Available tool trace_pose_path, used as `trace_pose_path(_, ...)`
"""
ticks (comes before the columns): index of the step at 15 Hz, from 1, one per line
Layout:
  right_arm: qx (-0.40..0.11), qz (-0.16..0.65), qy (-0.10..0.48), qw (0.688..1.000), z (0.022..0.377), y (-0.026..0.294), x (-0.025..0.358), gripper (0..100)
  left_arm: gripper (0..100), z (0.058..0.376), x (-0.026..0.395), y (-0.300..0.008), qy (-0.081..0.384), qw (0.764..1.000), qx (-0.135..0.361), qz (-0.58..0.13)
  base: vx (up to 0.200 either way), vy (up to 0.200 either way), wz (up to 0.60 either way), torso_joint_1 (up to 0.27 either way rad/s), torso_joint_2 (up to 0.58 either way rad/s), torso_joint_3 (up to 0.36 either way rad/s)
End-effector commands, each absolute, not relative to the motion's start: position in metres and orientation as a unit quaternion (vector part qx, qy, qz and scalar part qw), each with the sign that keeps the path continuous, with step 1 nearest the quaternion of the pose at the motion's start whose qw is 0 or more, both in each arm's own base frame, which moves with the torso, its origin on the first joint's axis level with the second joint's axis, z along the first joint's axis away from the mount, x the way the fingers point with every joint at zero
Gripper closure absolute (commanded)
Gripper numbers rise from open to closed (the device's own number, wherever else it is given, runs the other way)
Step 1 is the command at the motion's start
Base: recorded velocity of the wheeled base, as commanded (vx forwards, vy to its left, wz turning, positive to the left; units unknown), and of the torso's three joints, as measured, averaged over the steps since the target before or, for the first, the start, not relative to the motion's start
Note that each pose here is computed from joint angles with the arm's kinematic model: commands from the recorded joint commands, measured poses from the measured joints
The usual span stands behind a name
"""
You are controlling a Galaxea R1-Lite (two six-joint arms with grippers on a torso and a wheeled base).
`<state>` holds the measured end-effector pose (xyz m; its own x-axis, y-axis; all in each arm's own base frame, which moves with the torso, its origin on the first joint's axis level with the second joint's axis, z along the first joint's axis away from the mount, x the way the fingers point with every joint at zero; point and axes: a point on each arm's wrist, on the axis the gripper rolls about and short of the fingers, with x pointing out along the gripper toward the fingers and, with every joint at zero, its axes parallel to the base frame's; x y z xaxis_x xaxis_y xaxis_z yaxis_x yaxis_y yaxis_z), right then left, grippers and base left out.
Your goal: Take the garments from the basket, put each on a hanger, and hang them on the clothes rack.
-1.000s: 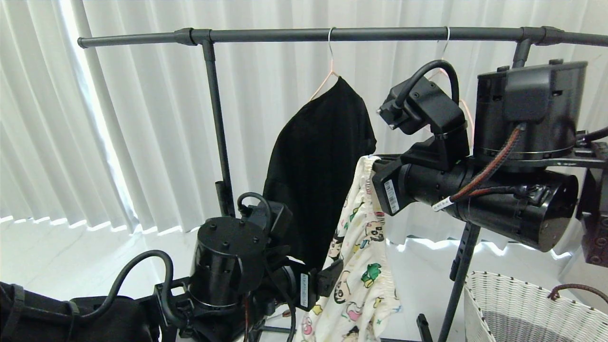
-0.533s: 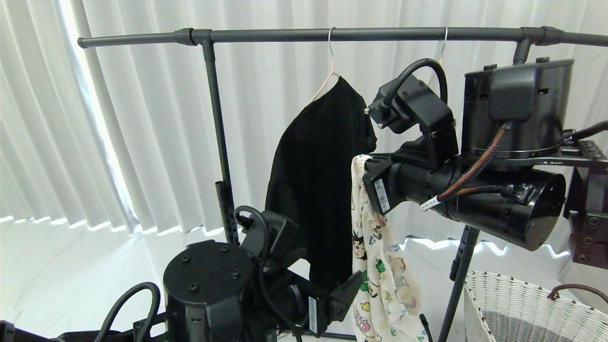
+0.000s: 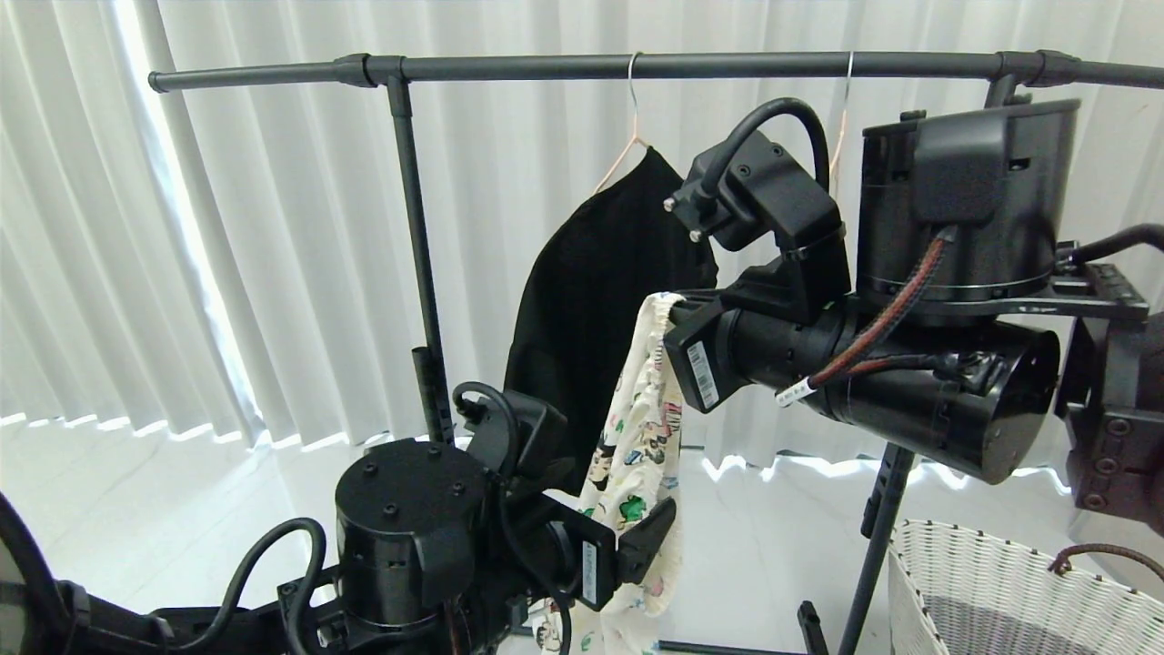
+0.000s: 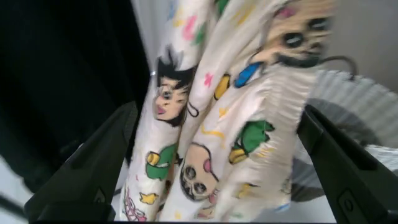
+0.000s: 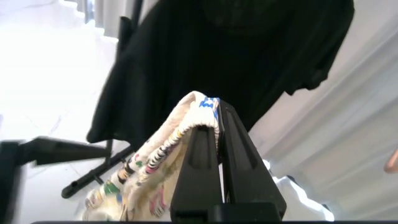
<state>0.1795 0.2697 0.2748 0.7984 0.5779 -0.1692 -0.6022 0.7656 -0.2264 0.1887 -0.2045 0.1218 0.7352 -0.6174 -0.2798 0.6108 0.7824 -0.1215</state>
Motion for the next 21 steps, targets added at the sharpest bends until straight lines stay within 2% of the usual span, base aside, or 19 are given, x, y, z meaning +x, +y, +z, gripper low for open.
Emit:
trace_pose_path(1, -0.137, 0.319, 0.044, 0.937, 0.275, 0.271, 0.177, 100, 0, 0.106, 0.188, -0.199, 0.18, 0.931, 0.011, -0.317, 0.0, 0.0, 0.0, 0.0, 0.0, 0.0)
trace_pose_path(3, -0.137, 0.318, 0.042, 0.937, 0.276, 0.271, 0.177, 100, 0, 0.091, 0.184, -0.19, 0.199, 0.933, 0.05, -0.296, 0.0, 0.0, 0.0, 0.0, 0.0, 0.0)
trace_pose_path(8, -0.134, 0.323, 0.038, 0.936, 0.279, 0.271, 0.173, 100, 0, 0.088, 0.193, -0.175, 0.206, 0.941, 0.051, -0.262, 0.0, 0.0, 0.0, 0.0, 0.0, 0.0)
trace_pose_path(13, -0.131, 0.322, 0.034, 0.937, 0.283, 0.266, 0.17, 100, 0, 0.082, 0.187, -0.166, 0.221, 0.939, 0.061, -0.256, 0.0, 0.0, 0.0, 0.0, 0.0, 0.0)
trace_pose_path(14, -0.131, 0.322, 0.034, 0.937, 0.283, 0.265, 0.17, 100, 100, 0.082, 0.186, -0.165, 0.221, 0.939, 0.061, -0.256, 0.0, 0.0, 0.0, 0.0, 0.0, 0.0)
trace_pose_path(18, -0.134, 0.313, 0.038, 0.939, 0.281, 0.261, 0.173, 100, 100, 0.084, 0.186, -0.164, 0.212, 0.941, 0.076, -0.252, 0.0, 0.0, 0.0, 0.0, 0.0, 0.0)
trace_pose_path(20, -0.144, 0.295, 0.054, 0.943, 0.273, 0.249, 0.178, 100, 100, 0.088, 0.183, -0.162, 0.189, 0.943, 0.133, -0.24, 0.0, 0.0, 0.0, 0.0, 0.0, 0.0)
trace_pose_path(21, -0.151, 0.286, 0.064, 0.944, 0.27, 0.242, 0.178, 100, 100, 0.098, 0.181, -0.16, 0.165, 0.944, 0.14, -0.247, 0.0, 0.0, 0.0, 0.0, 0.0, 0.0)
